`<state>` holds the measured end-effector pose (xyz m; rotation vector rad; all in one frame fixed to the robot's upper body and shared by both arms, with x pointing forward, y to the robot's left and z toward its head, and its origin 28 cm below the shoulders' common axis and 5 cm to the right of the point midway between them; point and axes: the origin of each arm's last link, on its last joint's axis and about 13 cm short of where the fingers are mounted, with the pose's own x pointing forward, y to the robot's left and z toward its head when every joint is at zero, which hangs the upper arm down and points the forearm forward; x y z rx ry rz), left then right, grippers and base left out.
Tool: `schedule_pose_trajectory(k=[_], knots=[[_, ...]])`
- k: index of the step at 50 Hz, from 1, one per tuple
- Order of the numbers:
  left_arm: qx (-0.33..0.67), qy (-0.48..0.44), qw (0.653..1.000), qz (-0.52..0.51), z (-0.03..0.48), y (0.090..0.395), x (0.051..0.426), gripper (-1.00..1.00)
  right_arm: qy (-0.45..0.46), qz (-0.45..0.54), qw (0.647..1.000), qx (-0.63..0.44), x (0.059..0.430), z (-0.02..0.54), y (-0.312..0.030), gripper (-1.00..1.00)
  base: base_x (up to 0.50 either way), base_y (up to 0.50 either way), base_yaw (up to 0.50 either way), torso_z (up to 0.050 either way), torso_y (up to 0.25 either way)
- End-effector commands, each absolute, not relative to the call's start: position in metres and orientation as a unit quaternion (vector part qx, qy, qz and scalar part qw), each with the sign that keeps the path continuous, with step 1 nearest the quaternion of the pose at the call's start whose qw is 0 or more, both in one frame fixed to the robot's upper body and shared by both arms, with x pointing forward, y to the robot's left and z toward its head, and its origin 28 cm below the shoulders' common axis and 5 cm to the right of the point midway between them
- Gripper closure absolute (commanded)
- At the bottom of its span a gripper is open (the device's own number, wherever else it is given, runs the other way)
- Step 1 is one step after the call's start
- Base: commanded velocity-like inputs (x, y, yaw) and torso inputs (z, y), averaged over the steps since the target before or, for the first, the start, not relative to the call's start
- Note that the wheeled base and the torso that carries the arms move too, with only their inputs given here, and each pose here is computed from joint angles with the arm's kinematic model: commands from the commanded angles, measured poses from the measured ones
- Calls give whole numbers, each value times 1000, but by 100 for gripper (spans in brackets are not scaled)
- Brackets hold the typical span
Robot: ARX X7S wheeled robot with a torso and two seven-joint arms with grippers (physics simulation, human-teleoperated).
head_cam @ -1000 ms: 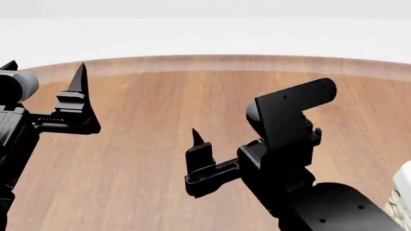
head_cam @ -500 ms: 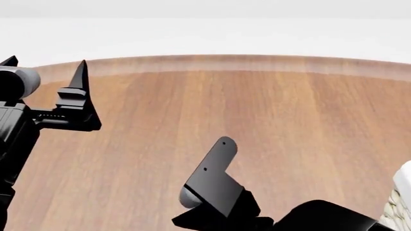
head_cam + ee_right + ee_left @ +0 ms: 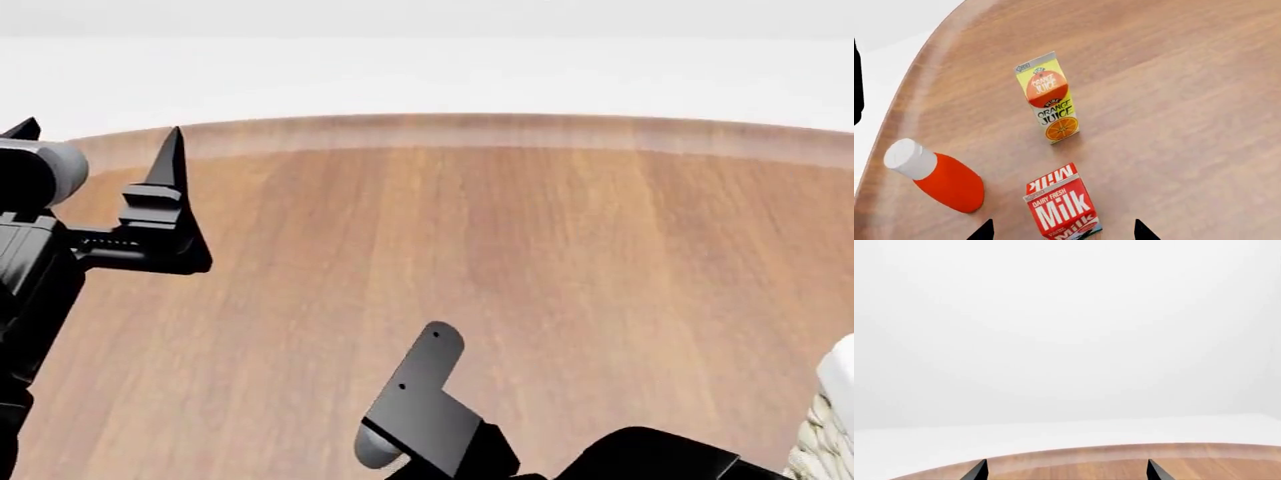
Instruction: Pick the milk and place it in the basket.
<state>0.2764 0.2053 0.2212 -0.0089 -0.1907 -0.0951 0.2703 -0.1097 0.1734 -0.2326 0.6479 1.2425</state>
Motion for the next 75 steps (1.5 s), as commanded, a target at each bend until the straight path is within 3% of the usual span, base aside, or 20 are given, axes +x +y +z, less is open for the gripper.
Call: schedule_pose_trajectory(k=[1, 75], knots=[[-3, -94, 994, -48, 219, 205, 277, -100, 310, 580, 746, -104, 279, 162, -105, -100, 0, 0, 0, 0, 0], [3, -90, 994, -60, 213, 203, 277, -100, 389, 646, 652, -80, 322, 86, -72, -100, 0, 0, 0, 0, 0]])
